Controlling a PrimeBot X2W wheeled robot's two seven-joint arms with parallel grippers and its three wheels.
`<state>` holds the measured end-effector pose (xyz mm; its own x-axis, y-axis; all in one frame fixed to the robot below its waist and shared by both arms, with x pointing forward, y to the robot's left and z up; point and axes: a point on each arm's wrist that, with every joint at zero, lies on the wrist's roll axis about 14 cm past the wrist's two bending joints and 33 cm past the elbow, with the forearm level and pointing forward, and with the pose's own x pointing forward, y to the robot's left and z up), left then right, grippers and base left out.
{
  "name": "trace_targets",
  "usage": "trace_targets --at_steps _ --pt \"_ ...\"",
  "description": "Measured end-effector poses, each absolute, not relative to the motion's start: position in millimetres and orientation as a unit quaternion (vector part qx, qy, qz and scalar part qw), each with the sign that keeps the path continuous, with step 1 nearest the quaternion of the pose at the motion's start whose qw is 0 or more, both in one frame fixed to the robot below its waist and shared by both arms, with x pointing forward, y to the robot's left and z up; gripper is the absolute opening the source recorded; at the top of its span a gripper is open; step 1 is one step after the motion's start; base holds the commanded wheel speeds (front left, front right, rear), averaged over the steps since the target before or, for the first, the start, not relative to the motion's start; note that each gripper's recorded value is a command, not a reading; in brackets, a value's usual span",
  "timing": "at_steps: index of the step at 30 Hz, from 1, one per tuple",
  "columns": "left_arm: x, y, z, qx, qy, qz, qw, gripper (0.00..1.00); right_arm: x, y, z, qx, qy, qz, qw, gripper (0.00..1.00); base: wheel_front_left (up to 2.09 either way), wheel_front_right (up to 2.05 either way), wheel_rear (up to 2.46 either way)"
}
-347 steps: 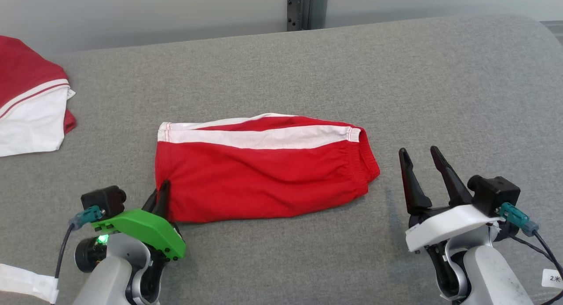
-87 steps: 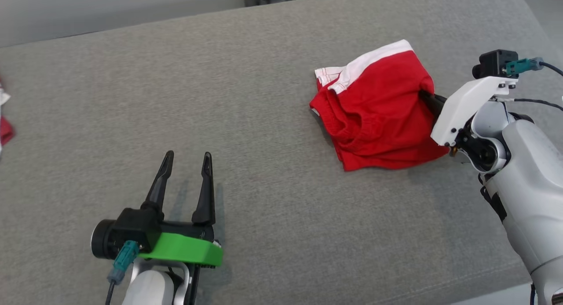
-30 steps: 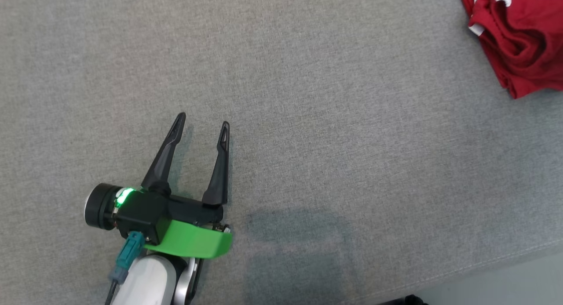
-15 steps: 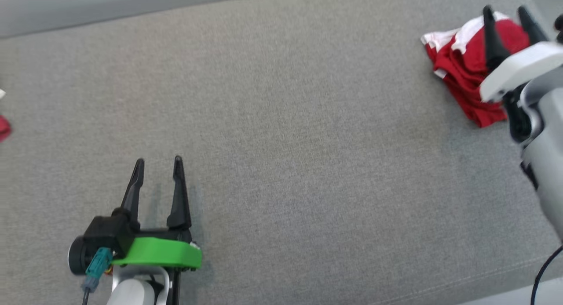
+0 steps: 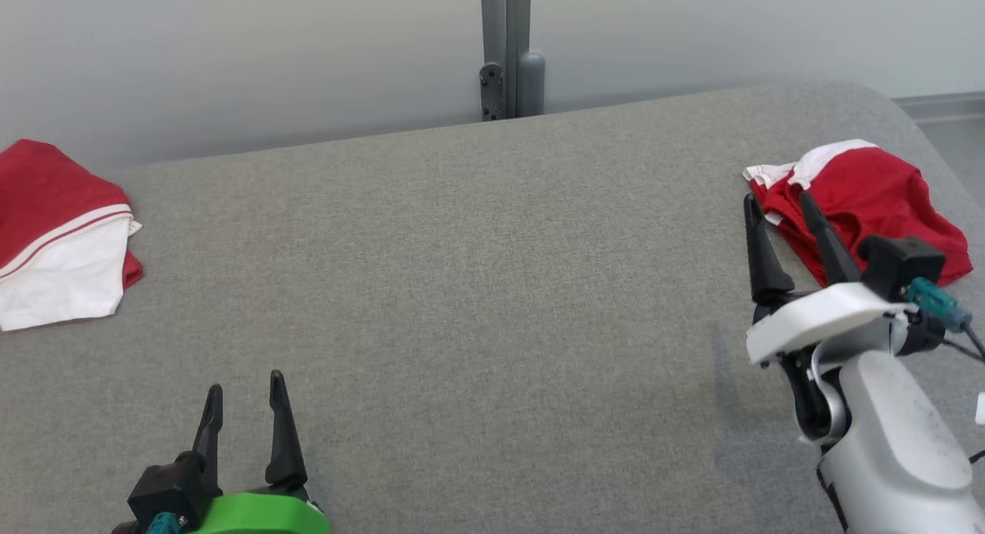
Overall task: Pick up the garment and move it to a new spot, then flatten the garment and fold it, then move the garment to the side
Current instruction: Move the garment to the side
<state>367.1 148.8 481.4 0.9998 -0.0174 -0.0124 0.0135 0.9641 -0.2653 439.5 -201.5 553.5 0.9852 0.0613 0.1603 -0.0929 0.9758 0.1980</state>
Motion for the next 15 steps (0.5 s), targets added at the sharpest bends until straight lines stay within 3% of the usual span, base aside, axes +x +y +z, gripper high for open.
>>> trace_targets --at_steps 9,15 --pt "344.4 166.6 490.6 -0.125 -0.012 0.019 0.992 1.0 392.4 -151.8 544.5 0.101 -0.09 0.072 0.988 1.0 0.0 0.0 0.0" --pt "340.8 166.3 491.8 -0.126 -0.015 0.015 0.992 1.0 380.4 -132.7 538.3 0.121 -0.081 0.096 0.985 1.0 0.0 0.0 0.0"
